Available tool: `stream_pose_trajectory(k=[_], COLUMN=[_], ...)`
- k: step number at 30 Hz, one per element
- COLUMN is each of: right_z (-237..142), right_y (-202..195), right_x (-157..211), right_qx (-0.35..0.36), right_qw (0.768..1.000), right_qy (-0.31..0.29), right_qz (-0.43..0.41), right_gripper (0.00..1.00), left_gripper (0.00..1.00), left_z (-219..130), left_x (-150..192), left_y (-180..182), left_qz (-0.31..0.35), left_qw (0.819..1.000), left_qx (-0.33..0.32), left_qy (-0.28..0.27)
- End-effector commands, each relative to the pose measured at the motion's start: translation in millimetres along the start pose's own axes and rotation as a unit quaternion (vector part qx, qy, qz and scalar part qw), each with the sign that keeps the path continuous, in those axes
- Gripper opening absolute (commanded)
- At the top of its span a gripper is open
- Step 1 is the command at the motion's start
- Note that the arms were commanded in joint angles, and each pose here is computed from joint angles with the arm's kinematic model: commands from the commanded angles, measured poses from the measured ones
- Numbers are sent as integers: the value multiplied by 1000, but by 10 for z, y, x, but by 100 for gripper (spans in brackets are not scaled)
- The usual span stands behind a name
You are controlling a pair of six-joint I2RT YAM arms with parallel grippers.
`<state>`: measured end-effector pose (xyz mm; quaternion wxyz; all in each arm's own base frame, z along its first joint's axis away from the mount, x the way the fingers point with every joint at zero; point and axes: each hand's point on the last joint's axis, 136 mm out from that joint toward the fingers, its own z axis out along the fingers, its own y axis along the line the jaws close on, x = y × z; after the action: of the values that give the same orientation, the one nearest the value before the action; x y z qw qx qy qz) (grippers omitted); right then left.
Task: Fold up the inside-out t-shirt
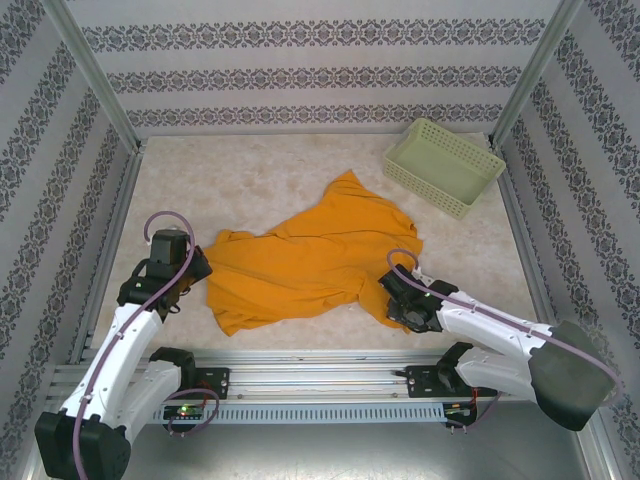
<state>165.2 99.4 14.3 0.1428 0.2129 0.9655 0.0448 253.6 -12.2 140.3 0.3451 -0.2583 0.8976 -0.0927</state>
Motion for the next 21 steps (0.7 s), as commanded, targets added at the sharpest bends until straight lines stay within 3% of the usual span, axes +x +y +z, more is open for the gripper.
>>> stream_pose_trajectory(k=[1, 5, 13, 16, 21], right_z=[-48, -300, -812, -795, -491], right_y=[-72, -119, -160, -147, -55], right_x=[-2, -106, -308, -297, -143], right_qx=[13, 7, -69, -90, -106], right_qw=[1000, 999, 996, 994, 994], right_qy=[-8, -33, -63, -51, -3], right_qz=[-3, -14, 14, 22, 29], right_gripper=[4, 0, 0, 8, 9], left_gripper=[0, 0, 0, 0, 0], left_z=[-83, -93, -112, -101, -93], left_x=[-313, -510, -791, -775, -741], left_y=[-90, -140, -166, -151, -175], left_qz=[0, -5, -15, -15, -14], left_qw=[999, 998, 995, 996, 996], left_qx=[1, -11, -31, -32, -20], left_qy=[-47, -65, -89, -88, -85])
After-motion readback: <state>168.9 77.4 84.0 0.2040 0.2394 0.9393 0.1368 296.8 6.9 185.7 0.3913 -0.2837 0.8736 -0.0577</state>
